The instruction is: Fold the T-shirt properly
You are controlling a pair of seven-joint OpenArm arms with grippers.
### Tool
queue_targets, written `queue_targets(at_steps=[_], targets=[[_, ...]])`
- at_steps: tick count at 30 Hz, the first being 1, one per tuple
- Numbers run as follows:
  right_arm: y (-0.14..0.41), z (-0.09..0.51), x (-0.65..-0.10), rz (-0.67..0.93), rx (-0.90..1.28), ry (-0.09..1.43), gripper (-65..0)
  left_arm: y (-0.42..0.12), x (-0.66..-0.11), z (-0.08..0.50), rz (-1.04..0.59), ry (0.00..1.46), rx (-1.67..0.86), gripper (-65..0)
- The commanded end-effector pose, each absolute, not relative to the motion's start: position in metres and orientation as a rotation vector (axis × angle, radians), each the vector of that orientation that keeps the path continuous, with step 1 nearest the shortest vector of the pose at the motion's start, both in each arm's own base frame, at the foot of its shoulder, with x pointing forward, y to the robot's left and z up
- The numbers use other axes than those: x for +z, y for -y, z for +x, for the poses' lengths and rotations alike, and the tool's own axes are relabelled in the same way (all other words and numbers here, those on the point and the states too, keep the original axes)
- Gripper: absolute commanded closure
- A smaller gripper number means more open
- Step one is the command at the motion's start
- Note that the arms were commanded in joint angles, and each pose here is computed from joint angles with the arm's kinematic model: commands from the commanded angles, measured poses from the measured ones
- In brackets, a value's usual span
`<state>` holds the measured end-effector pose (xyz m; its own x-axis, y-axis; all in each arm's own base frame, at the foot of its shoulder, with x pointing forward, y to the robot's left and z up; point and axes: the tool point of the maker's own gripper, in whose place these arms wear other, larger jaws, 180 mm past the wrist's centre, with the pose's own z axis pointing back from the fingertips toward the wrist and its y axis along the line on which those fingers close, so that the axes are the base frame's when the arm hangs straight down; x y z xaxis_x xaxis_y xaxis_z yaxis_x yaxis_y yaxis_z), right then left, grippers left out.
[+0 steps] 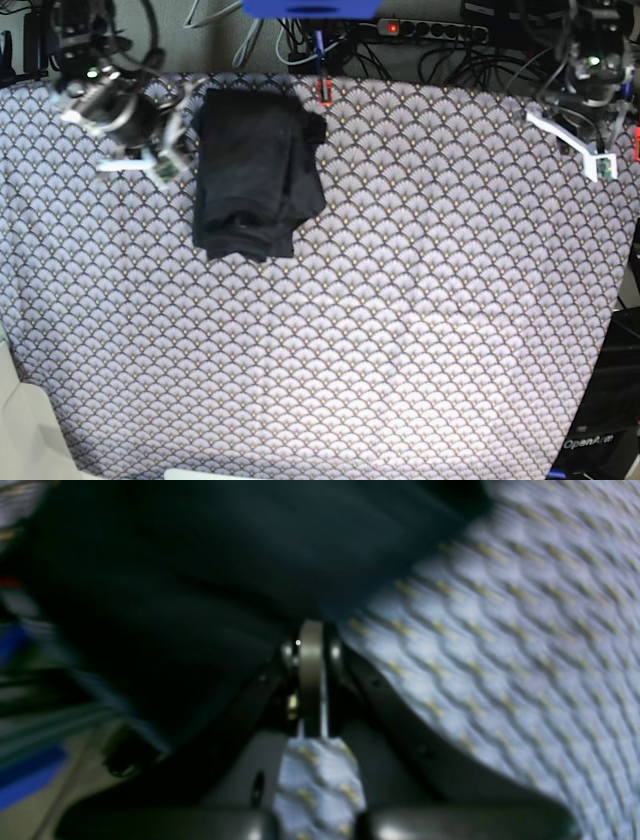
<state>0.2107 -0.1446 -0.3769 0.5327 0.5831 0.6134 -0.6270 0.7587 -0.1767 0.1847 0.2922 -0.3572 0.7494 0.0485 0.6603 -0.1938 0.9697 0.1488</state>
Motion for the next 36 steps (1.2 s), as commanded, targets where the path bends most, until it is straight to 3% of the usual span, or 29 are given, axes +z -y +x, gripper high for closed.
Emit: queue_targets(at_steps=[1,14,24,36], targets=[[0.152,0.218,-0.366,0.051,0.707,0.747,0.0,-0.298,-0.348,0.186,0.233,0.74,0.113,0.0],[0.298,0.179,-0.341,-0.235,0.392,0.768,0.0,-0.279,-0.409,0.134,0.359,0.602,-0.126,0.0],[0.404,0.1,-0.359,-0.412,0.083,0.693,0.0,-0.257,-0.449,0.081,0.236,0.594,-0.149,0.0],[0.429,0.003,-0.4,-0.491,-0.145,0.696,0.0,-0.225,-0.518,-0.005,0.062,0.482,-0.064,0.0]])
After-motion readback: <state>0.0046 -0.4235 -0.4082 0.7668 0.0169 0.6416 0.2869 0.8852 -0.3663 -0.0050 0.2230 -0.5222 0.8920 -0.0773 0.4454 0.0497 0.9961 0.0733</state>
